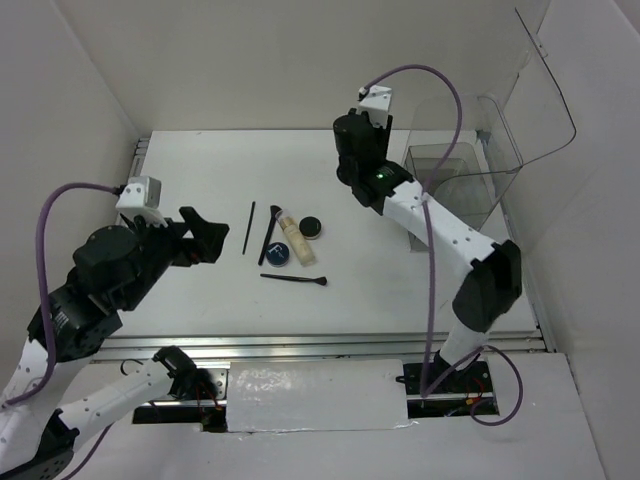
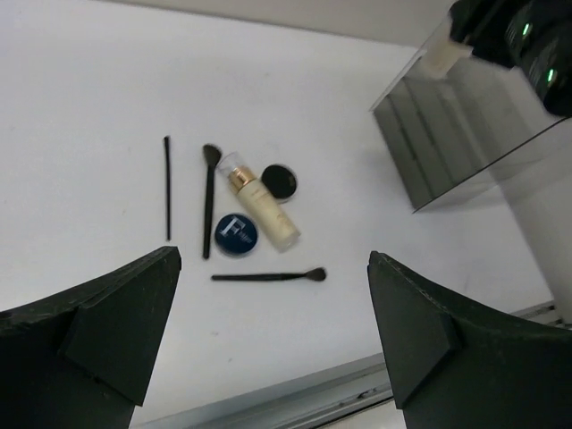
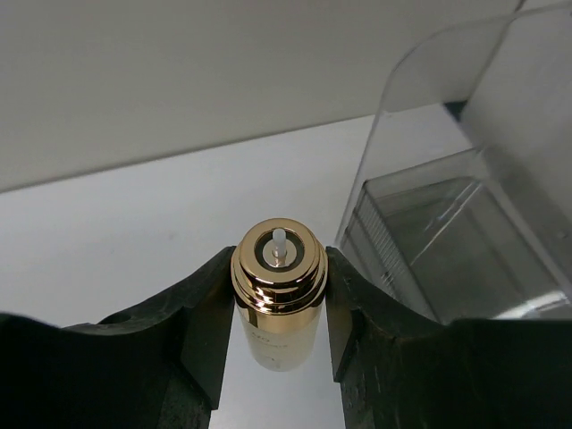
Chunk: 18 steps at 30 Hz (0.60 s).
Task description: Organize the makeup
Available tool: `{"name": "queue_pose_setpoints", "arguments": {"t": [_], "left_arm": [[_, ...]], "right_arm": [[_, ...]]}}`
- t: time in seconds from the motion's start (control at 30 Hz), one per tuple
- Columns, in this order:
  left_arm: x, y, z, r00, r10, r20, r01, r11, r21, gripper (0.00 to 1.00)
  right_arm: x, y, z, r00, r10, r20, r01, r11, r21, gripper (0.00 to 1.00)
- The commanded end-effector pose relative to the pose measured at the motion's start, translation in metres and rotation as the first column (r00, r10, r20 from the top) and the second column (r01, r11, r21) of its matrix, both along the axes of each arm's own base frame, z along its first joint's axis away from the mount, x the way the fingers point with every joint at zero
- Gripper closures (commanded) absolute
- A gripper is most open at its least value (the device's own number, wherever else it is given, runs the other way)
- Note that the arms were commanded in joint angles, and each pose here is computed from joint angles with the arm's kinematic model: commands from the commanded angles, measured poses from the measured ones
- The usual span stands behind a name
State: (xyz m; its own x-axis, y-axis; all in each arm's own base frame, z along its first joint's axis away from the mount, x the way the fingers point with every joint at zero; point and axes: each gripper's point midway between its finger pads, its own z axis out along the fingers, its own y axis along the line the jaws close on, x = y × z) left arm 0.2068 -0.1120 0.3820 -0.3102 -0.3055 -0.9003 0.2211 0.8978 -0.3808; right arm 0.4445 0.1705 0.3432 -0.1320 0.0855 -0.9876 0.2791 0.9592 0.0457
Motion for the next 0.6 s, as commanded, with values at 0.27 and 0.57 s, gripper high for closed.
{"name": "queue_pose_setpoints", "arguments": {"t": [0.27,0.57], "left_arm": [[-0.010,0.031,-0.099,0.993,0.086,-0.076,-0.072,0.984,0.164,0.01],[-0.016,0.026,-0.101,0.999,0.034,-0.042,-0.028,0.991,0.129,0.01]], "right_arm": [[0.058,-0.107,0.050,0.832,-0.512,0.212,0.534,0.844,-0.055,1.00],[0.065,-0.144,0.036,0.708,-0.660,0.251,0.691,0.721,-0.053,1.00]]}}
